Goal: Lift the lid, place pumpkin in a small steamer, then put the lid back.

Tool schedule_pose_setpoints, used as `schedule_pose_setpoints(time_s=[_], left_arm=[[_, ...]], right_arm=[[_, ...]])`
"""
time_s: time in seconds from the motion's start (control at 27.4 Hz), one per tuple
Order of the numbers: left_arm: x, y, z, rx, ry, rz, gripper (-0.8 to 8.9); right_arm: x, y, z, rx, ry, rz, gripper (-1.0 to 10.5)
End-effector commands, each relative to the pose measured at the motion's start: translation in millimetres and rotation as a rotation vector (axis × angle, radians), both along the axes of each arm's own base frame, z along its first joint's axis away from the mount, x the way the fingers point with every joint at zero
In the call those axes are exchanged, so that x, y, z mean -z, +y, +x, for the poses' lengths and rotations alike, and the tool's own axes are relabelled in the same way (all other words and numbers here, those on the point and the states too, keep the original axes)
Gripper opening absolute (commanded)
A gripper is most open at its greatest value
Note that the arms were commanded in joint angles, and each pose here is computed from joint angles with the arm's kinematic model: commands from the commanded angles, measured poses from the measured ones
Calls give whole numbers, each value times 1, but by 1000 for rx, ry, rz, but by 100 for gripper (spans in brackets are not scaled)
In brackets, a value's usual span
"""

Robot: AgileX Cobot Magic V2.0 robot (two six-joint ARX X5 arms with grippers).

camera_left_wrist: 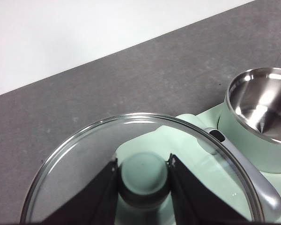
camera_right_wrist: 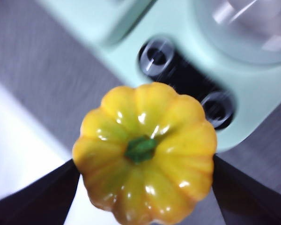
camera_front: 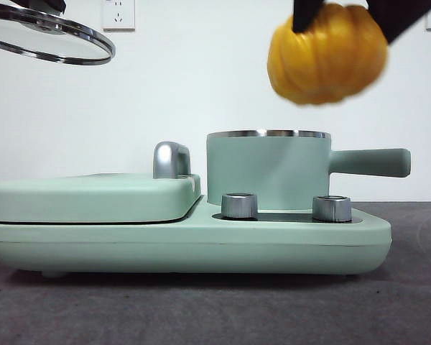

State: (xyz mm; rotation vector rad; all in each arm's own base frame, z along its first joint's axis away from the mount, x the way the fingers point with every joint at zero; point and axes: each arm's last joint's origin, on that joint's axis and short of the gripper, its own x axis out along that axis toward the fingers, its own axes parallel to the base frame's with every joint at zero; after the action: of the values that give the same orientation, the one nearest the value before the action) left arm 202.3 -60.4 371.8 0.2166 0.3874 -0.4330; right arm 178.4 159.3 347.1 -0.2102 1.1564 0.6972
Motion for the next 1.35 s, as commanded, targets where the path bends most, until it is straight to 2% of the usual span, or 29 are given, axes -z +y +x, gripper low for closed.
schedule_pose_setpoints(time_s=[0.04,0.29,0.58,0.95,1.17,1.24,1.35], left_arm=[[-9,0,0,4,-52,-9,13],[-9,0,0,5,-52,-9,13],[-9,0,0,2,-50,-15,13],[-9,0,0,2,-50,-15,13],[-9,0,0,2,-50,-15,13],[-9,0,0,2,-50,-15,13],[-9,0,0,2,-50,-15,13]], right_arm=[[-12,6,27,2,-65,22,369],[-14,17,96,39,-148,18,369],[28,33,149,44,-148,-66,369],[76,51,175,17,-113,-130,369],[80,54,180,12,-126,-115,371],[82,55,181,12,-128,-114,422],[85,57,182,8,-127,-114,434]])
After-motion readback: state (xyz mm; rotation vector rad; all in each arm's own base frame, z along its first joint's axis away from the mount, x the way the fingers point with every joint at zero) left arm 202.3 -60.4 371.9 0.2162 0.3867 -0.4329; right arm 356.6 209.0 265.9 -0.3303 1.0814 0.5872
